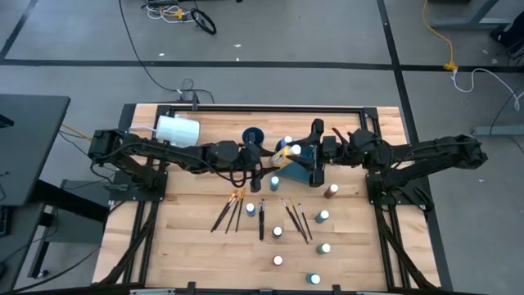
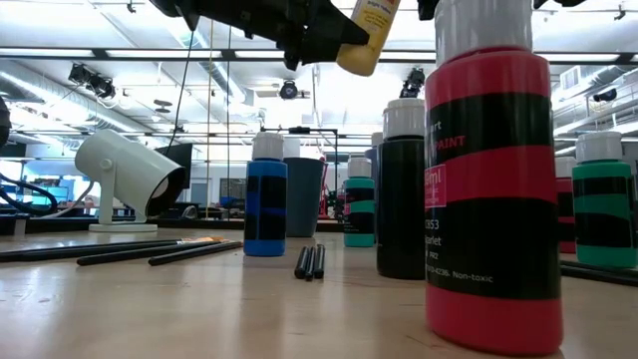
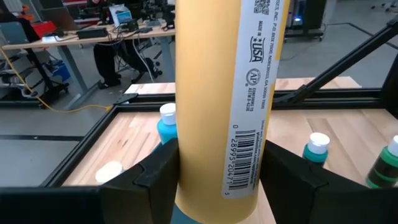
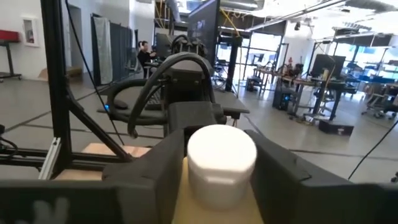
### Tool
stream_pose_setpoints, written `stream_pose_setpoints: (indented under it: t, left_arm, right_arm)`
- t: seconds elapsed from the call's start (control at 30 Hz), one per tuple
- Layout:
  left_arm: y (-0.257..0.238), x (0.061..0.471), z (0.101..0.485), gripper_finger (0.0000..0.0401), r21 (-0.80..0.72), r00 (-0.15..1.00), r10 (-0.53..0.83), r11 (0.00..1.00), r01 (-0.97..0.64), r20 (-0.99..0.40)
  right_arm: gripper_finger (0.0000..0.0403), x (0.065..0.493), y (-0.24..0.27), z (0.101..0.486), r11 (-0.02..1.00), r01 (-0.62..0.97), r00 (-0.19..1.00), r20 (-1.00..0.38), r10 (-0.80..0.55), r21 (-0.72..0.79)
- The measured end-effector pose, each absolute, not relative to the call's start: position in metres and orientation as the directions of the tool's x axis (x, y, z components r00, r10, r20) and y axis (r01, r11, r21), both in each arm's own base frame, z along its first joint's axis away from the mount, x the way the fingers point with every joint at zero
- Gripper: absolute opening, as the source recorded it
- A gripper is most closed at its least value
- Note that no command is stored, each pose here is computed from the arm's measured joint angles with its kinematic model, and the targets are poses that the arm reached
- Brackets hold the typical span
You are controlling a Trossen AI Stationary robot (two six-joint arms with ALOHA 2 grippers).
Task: Pick & Place Paint Supplies
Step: Put the large yellow paint bottle into the blue bin
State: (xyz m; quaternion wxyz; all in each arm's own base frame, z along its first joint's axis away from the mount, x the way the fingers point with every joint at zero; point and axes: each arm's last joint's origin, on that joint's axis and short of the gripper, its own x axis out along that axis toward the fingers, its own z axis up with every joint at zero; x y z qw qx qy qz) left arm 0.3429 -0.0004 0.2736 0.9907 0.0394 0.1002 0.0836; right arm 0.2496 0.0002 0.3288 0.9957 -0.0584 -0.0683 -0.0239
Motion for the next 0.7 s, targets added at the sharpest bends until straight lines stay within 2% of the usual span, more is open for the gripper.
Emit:
stream_pose_setpoints:
  t: [0.2,0.4,0.57,0.7]
  left_arm:
    - [-0.001,0.343,0.272,0.0204,0.094,0.964,0.17,0.984,-0.154,-0.206]
    - [-0.001,0.342,0.27,0.0222,0.097,0.959,0.17,0.984,-0.152,-0.225]
    - [-0.002,0.341,0.265,0.0246,0.107,0.945,0.165,0.984,-0.14,-0.281]
    - [-0.001,0.34,0.267,0.0255,0.111,0.942,0.183,0.981,-0.157,-0.282]
  right_arm:
    - [0.0116,0.25,0.0,0.328,0.993,0.051,0.991,0.131,-0.037,-0.107]
    - [0.0125,0.25,0.0,0.324,0.994,0.048,0.995,0.089,-0.039,-0.098]
    - [0.0117,0.25,0.0,0.313,0.999,0.044,0.998,-0.033,-0.045,-0.025]
    - [0.0111,0.25,0.001,0.294,0.998,0.053,0.979,-0.197,-0.045,0.034]
